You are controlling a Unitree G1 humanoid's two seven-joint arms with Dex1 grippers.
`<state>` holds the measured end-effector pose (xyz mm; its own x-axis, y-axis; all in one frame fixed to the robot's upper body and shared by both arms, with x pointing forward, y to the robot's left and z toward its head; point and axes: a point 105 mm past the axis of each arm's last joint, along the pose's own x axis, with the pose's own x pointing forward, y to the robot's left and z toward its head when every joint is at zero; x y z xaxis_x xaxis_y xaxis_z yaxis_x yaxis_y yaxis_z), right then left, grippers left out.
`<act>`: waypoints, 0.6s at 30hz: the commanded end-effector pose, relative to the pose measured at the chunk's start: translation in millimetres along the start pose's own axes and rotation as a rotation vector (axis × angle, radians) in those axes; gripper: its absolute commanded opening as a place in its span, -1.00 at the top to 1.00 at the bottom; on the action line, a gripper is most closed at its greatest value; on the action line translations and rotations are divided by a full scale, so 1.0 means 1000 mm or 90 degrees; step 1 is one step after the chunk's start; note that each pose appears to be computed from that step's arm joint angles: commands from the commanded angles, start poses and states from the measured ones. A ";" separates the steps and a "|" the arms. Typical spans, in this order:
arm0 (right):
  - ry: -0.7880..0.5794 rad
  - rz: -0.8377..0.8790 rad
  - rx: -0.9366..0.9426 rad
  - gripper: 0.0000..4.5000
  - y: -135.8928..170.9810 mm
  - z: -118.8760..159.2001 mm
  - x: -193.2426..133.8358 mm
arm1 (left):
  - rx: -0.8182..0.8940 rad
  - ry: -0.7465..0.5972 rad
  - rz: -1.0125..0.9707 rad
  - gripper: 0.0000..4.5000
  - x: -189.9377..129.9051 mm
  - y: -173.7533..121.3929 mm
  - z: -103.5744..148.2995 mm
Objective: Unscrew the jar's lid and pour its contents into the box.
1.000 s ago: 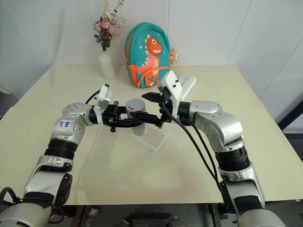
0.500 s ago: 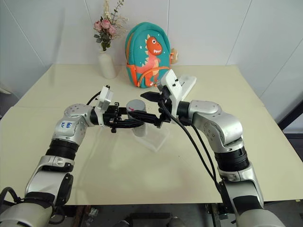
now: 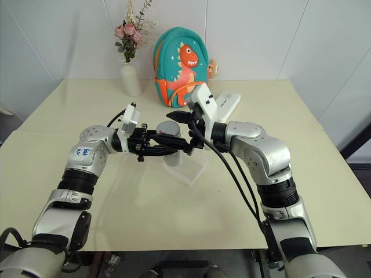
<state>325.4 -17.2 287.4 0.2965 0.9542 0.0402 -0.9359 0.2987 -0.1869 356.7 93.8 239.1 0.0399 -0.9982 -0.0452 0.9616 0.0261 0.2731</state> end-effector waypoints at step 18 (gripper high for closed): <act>-0.023 0.018 -0.029 -0.13 0.004 0.013 0.001 | 0.027 -0.011 -0.002 0.12 0.000 0.002 0.012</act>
<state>326.0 -17.0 285.2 0.2889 0.9568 0.0326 -0.9402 0.2899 -0.1788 356.9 93.8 239.2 0.0419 -0.9981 -0.0448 0.9616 0.0281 0.2730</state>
